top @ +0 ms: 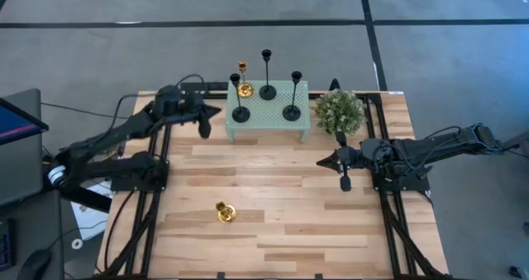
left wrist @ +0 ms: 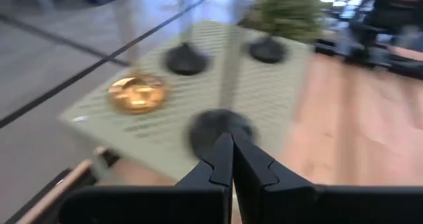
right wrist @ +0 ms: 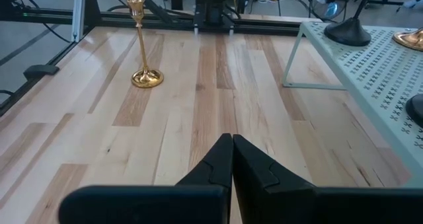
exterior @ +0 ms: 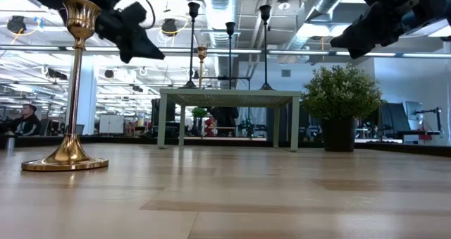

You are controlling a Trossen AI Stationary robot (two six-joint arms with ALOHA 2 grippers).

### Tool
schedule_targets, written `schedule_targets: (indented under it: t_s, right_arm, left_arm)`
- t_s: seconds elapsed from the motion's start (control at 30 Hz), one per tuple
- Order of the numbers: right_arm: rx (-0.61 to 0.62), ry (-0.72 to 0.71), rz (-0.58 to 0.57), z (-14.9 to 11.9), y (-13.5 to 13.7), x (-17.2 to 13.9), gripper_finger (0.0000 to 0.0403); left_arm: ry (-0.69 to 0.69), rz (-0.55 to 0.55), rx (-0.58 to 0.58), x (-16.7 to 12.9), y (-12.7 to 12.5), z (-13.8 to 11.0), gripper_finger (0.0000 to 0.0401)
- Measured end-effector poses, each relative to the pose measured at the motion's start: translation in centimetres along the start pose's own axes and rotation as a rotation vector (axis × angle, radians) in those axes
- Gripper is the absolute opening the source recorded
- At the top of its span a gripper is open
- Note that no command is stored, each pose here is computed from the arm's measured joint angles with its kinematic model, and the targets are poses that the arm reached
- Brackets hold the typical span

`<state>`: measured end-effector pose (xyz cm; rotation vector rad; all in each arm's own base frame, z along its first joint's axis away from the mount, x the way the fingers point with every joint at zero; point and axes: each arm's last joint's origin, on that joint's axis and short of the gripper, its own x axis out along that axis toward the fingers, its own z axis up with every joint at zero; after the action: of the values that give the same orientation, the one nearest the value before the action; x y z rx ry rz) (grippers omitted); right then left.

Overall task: Pick & Place candle stick holders
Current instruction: Put the gold candle holder on the shelf

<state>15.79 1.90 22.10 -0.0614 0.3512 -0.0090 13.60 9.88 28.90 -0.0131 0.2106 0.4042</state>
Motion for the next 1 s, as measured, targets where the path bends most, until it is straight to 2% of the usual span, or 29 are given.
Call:
schedule_targets:
  t_s: [0.2,0.33,0.57,0.73,0.87,1.0]
  right_arm:
    - [0.062,-0.037,0.001,0.4,0.0,0.0,0.0000]
    - [0.060,-0.044,0.001,0.4,0.0,0.0,0.0000]
    - [0.066,-0.089,0.008,0.9,0.0,0.0,0.0000]
    - [0.065,-0.097,0.008,0.9,0.0,-0.1,0.0000]
    - [0.065,-0.097,0.008,0.9,0.0,-0.1,0.0000]
    - [0.065,-0.097,0.008,0.9,0.0,-0.1,0.0000]
  left_arm:
    - [-0.051,-0.169,0.023,-1.6,-2.6,-1.3,0.0001]
    - [-0.048,-0.257,0.037,-1.9,-4.0,-2.3,0.0001]
    - [0.033,-0.421,0.058,-1.5,-6.4,-4.9,0.0002]
    - [0.113,-0.519,-0.008,-1.5,-7.9,-6.8,0.0002]
    - [0.150,-0.609,0.008,-1.8,-9.1,-7.9,0.0002]
    - [0.175,-0.757,0.031,-2.4,-10.4,-8.6,0.0002]
